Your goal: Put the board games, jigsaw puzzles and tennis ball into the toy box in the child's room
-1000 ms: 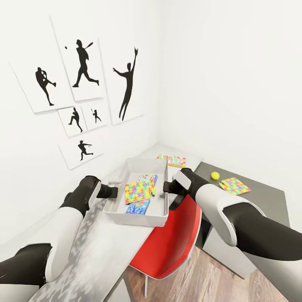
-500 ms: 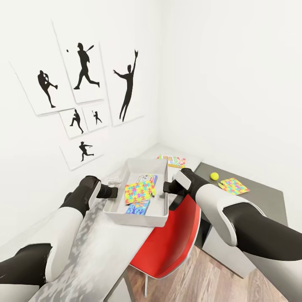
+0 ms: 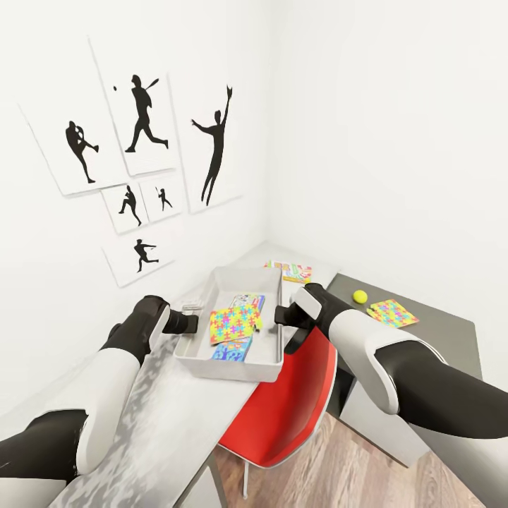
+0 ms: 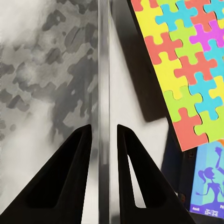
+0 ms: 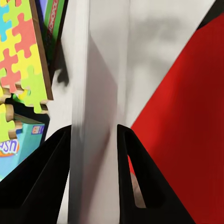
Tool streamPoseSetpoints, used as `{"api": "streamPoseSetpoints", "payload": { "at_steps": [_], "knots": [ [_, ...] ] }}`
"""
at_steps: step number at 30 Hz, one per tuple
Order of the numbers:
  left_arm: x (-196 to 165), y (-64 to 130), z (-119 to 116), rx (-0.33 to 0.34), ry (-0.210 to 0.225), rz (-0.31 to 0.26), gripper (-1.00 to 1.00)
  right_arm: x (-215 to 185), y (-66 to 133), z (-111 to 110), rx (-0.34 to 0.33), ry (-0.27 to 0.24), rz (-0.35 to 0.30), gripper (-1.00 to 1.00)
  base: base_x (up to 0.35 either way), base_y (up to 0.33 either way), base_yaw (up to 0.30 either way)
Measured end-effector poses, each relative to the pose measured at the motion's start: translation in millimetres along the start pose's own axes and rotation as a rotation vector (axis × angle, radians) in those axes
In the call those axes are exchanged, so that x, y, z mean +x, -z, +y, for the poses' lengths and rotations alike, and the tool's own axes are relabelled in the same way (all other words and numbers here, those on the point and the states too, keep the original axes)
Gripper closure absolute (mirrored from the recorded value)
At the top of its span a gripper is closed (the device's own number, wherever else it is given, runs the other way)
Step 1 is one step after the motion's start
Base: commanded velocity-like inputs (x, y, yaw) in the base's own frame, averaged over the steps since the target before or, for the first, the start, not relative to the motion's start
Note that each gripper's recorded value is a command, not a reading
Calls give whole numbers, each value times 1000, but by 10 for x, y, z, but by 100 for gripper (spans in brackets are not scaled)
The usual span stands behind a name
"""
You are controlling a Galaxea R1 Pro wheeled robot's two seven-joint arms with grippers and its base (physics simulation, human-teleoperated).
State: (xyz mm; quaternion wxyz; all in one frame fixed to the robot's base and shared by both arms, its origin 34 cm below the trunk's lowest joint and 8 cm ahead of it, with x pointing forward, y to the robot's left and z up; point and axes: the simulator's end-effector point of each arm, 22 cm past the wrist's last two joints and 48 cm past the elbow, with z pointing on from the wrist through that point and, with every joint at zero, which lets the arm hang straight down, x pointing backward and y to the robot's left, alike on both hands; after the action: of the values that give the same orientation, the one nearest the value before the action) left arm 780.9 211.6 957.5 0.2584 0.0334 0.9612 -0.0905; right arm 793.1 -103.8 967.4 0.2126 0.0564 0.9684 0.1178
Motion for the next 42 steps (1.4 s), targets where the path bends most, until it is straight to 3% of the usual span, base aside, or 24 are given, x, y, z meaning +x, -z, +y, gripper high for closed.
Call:
{"api": "streamPoseSetpoints", "payload": {
  "at_steps": [20, 42],
  "knots": [
    [4, 4, -1, 0, 0, 2, 100, 7, 1, -1, 0, -1, 2, 100, 0, 0, 1],
    [-118, 189, -35, -1, -6, -30, 100, -92, 200, 57, -5, 6, -30, 100, 0, 0, 63]
  ]
}}
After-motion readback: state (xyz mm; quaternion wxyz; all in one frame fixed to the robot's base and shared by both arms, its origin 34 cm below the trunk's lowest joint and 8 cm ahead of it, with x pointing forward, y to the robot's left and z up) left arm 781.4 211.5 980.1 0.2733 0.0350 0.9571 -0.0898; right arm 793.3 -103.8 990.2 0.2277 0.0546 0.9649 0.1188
